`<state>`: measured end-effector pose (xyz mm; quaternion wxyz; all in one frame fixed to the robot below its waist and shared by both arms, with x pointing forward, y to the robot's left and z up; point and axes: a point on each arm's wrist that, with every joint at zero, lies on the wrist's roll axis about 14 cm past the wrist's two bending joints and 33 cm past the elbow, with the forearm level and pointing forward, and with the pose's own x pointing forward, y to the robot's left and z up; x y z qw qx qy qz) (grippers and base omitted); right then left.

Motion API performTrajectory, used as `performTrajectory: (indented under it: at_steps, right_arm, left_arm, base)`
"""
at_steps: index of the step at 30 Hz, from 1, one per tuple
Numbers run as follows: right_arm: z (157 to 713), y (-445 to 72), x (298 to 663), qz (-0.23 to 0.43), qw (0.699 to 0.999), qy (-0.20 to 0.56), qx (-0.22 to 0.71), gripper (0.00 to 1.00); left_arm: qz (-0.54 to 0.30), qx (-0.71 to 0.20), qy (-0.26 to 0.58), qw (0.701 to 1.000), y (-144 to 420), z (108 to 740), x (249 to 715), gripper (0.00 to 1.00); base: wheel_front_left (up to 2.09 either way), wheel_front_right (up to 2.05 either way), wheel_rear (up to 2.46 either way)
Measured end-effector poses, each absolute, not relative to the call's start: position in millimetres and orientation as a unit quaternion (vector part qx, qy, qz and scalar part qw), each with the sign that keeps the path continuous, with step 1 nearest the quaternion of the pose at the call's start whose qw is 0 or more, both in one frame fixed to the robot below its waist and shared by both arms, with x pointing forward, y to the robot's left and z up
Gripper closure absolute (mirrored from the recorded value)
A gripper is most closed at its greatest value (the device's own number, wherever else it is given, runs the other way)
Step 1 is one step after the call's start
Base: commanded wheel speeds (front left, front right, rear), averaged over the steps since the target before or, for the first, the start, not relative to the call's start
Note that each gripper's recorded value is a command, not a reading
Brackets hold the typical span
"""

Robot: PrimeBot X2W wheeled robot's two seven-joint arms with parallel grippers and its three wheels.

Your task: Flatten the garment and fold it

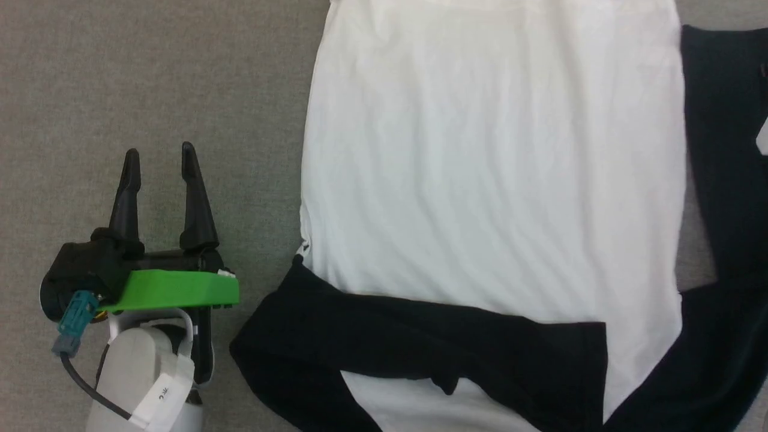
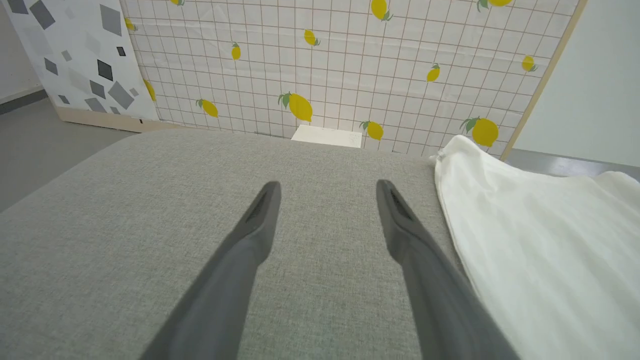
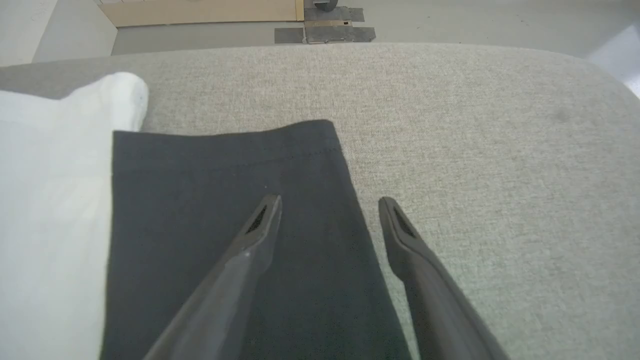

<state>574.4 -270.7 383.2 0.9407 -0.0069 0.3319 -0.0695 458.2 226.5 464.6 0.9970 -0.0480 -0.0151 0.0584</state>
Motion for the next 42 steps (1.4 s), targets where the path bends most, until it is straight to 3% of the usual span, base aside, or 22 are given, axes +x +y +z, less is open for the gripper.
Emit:
performTrajectory:
  at_steps: [6, 7, 8, 10, 11, 21, 30, 36, 42]
  right_arm:
    - [364, -264, 593, -0.063, 0.931, 0.36, -0.008, 0.0]
    - [361, -264, 595, -0.063, 0.928, 0.367, -0.007, 0.04]
    - [360, -264, 598, -0.063, 0.926, 0.371, -0.006, 0.42]
    - [358, -263, 601, -0.064, 0.924, 0.377, -0.004, 0.92]
    - [358, -263, 601, -0.063, 0.924, 0.378, -0.004, 1.0]
    - [394, -298, 577, -0.105, 0.946, 0.308, -0.004, 1.0]
    - [486, -341, 515, -0.147, 0.966, 0.207, -0.044, 1.0]
    - [548, -310, 465, -0.115, 0.978, 0.166, -0.057, 1.0]
    - [599, -246, 430, -0.023, 0.988, 0.129, -0.081, 1.0]
  left_arm:
    - [0.063, -0.037, 0.001, 0.997, 233, 449, 460, 0.0]
    - [0.064, -0.034, 0.004, 0.997, 235, 447, 460, 0.0]
    - [0.065, -0.032, 0.007, 0.997, 236, 444, 459, 0.0]
    - [0.069, -0.031, 0.01, 0.997, 239, 441, 459, 0.0]
    - [0.07, -0.03, 0.011, 0.997, 240, 441, 458, 0.0]
    - [0.067, -0.037, -0.004, 0.997, 237, 457, 450, 0.0]
    - [0.055, -0.04, -0.014, 0.998, 230, 477, 418, 0.0]
    - [0.047, -0.045, -0.03, 0.997, 223, 492, 400, 0.0]
    - [0.028, -0.052, -0.052, 0.997, 211, 509, 393, 0.0]
  base:
    - [0.0, 0.0, 0.0]
    - [0.0, 0.0, 0.0]
    - [0.0, 0.0, 0.0]
    - [0.0, 0.0, 0.0]
    - [0.0, 0.0, 0.0]
    - [0.0, 0.0, 0.0]
    - [0.0, 0.0, 0.0]
    - [0.0, 0.0, 0.0]
    - [0.0, 0.0, 0.0]
